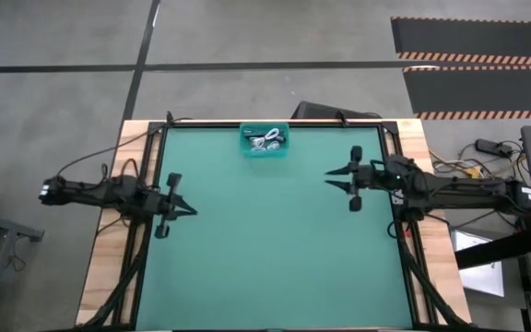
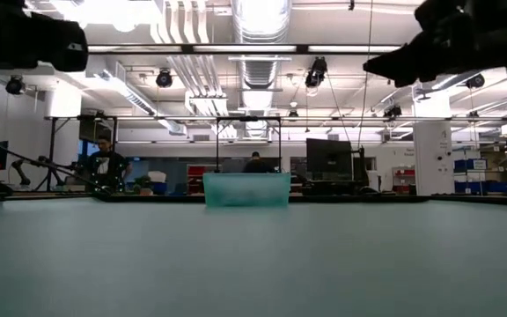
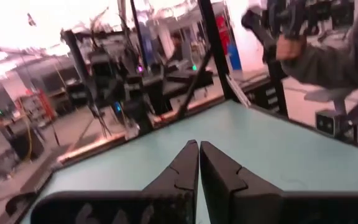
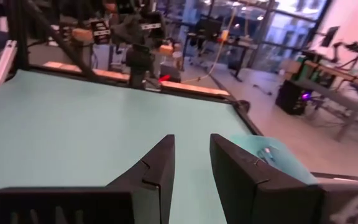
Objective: Pick and place USB-C Cables
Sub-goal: Return to Home Position
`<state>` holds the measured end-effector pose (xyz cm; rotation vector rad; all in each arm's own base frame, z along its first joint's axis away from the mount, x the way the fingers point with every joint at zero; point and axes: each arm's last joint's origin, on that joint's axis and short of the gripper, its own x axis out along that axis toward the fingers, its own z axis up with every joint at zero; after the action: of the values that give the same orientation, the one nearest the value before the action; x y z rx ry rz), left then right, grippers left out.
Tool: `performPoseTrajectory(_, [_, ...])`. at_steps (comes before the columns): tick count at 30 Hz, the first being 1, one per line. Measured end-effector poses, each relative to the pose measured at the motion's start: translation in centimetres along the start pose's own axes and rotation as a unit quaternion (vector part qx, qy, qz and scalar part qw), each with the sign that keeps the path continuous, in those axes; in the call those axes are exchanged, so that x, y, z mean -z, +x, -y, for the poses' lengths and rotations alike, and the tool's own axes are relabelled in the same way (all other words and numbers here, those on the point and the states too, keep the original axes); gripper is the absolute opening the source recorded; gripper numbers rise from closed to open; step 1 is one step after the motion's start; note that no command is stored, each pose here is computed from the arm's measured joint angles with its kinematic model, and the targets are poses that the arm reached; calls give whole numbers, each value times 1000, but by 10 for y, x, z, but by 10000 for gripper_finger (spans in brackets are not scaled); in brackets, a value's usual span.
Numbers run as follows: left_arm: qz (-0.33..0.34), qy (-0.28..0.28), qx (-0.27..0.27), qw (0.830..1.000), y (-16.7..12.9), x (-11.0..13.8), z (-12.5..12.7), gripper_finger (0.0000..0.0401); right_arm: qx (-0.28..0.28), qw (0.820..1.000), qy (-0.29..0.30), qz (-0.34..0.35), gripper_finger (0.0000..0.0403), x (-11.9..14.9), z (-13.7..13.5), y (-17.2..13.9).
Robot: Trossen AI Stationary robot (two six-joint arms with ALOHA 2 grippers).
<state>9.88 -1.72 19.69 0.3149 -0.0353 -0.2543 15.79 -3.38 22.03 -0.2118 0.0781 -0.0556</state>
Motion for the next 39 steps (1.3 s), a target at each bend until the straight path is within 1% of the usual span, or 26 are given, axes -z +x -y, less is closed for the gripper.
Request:
performPoseTrajectory(3, [4,1,-8,1000,-5,6,2,0,16,1000,0,9,93,7,0,-10])
performPoseTrajectory(7, [13,1,-16,1000,-9,4,2,0,33,999,1,19,93,15,0,-21])
performPoseTrajectory(18, [5,-12,-13,1000,-8,6,2,0,68,995,-15,67,93,10,0,-51])
performPoseTrajectory(25, [22,-9,-18,1000,-4,14,5,0,72,994,-35,78,93,14,-4,-59])
performPoseTrajectory(28, [26,-8,-20,999,-3,21,6,0,75,992,-42,90,93,17,-5,-62])
performPoseTrajectory(32, [34,-7,-24,999,-2,23,7,0,75,991,-47,103,93,24,-8,-65])
performPoseTrajectory(36, [36,-7,-26,999,-2,22,7,0,72,982,-64,160,93,27,-11,-68])
performPoseTrajectory(37, [36,-7,-26,999,-2,22,6,0,64,983,-65,159,93,30,-12,-67])
performPoseTrajectory(39, [36,-7,-27,999,-2,22,6,0,55,982,-68,168,93,29,-12,-67])
